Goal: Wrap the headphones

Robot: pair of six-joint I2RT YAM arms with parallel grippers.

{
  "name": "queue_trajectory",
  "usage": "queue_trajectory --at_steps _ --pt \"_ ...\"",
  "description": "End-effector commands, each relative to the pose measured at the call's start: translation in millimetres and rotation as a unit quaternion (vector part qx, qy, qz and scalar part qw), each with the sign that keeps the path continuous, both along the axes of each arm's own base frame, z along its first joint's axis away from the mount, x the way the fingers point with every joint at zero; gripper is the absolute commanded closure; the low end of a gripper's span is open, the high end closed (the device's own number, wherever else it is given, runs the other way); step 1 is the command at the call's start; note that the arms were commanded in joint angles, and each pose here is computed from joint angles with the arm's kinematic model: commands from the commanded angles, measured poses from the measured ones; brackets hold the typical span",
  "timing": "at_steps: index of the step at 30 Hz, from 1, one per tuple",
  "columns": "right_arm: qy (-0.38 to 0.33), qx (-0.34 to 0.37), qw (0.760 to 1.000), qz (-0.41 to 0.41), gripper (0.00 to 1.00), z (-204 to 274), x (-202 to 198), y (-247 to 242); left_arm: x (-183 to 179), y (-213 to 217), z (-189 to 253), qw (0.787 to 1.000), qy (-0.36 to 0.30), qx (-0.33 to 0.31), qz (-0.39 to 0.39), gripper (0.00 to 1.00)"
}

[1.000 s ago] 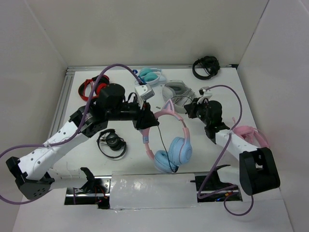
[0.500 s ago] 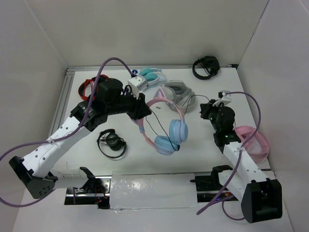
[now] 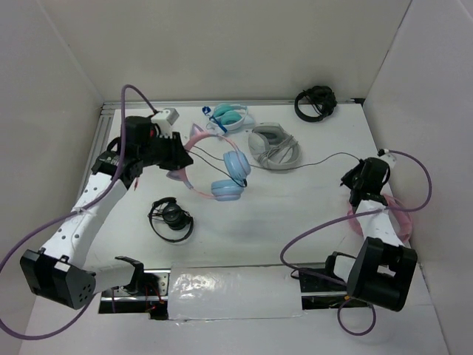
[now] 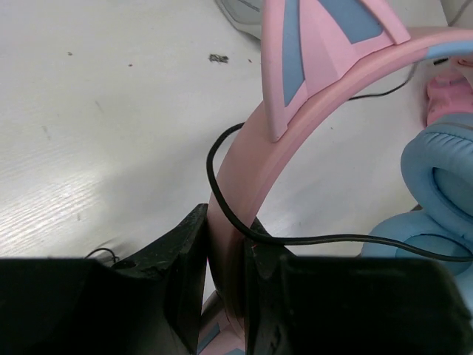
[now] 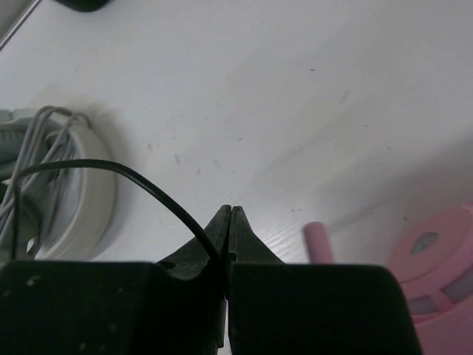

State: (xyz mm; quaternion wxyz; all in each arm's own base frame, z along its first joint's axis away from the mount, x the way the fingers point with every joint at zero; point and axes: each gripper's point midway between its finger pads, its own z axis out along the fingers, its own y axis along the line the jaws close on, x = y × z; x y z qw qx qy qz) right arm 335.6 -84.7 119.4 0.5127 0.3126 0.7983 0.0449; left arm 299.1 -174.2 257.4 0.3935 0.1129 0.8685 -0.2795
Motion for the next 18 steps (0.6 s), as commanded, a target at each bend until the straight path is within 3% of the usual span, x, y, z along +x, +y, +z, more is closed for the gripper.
queue_trajectory --at_steps 1,7,15,18 --pt "-0.012 0.024 0.999 -0.024 1.00 12.0 5.5 -17.0 14.4 5.3 38.3 0.997 -0.037 -0.064 0.002 1.00" --pt "-0.010 0.044 0.998 -0.036 1.00 5.5 1.9 -30.7 33.0 33.9 39.2 0.996 -0.044 -0.079 0.028 1.00" --pt "-0.023 0.038 0.999 -0.026 1.00 14.1 -4.1 -25.3 74.1 88.8 25.4 0.988 -0.016 -0.045 0.145 1.00" --pt "-0.048 0.026 0.998 0.019 1.00 29.1 -2.4 -11.0 84.9 107.9 20.9 0.982 -0.010 -0.033 0.185 1.00"
